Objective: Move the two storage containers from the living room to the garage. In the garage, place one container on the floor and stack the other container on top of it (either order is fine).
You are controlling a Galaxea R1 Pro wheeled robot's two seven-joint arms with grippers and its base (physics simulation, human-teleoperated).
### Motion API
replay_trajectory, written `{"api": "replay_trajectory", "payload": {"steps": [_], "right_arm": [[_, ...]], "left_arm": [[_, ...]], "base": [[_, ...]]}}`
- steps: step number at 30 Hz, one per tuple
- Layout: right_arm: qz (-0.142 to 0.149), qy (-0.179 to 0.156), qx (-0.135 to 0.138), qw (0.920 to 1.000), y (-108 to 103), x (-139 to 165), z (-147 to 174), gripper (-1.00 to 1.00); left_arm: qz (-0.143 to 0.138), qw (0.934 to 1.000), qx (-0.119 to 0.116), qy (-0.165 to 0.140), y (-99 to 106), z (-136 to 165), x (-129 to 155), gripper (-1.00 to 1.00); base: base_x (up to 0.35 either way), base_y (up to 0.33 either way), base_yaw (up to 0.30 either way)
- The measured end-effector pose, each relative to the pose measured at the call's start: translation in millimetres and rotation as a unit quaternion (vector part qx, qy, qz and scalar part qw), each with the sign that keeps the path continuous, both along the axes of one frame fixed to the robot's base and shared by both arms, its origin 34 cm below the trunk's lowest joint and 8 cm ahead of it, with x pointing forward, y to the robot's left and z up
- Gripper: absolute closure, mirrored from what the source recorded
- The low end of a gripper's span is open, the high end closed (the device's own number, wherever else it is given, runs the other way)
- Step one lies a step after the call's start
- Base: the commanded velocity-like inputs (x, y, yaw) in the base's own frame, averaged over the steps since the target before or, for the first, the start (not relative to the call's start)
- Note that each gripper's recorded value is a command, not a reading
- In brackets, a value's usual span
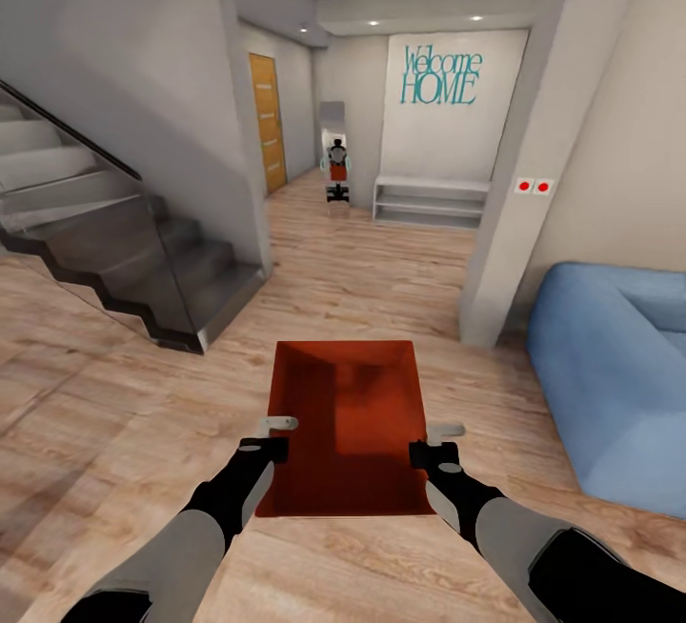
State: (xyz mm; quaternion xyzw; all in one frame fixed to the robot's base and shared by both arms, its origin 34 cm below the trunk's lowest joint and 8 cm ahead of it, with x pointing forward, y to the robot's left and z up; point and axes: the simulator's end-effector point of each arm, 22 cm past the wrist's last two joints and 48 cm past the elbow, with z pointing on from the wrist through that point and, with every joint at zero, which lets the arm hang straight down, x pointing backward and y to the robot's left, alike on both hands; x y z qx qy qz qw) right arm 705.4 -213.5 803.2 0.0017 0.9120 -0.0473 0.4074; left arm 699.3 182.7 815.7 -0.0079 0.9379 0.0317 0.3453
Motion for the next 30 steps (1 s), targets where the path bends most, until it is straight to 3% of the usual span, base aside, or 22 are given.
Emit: {"api": "replay_trajectory", "payload": {"steps": [30], "right_arm": [[0.000, 0.002, 0.001, 1.0000, 0.3, -0.8, -0.9, 1.00]], "left_arm": [[0.000, 1.0000, 0.000, 0.002, 0.1, -0.6, -0.7, 1.00]], "base": [[0.320, 0.000, -0.001]]}}
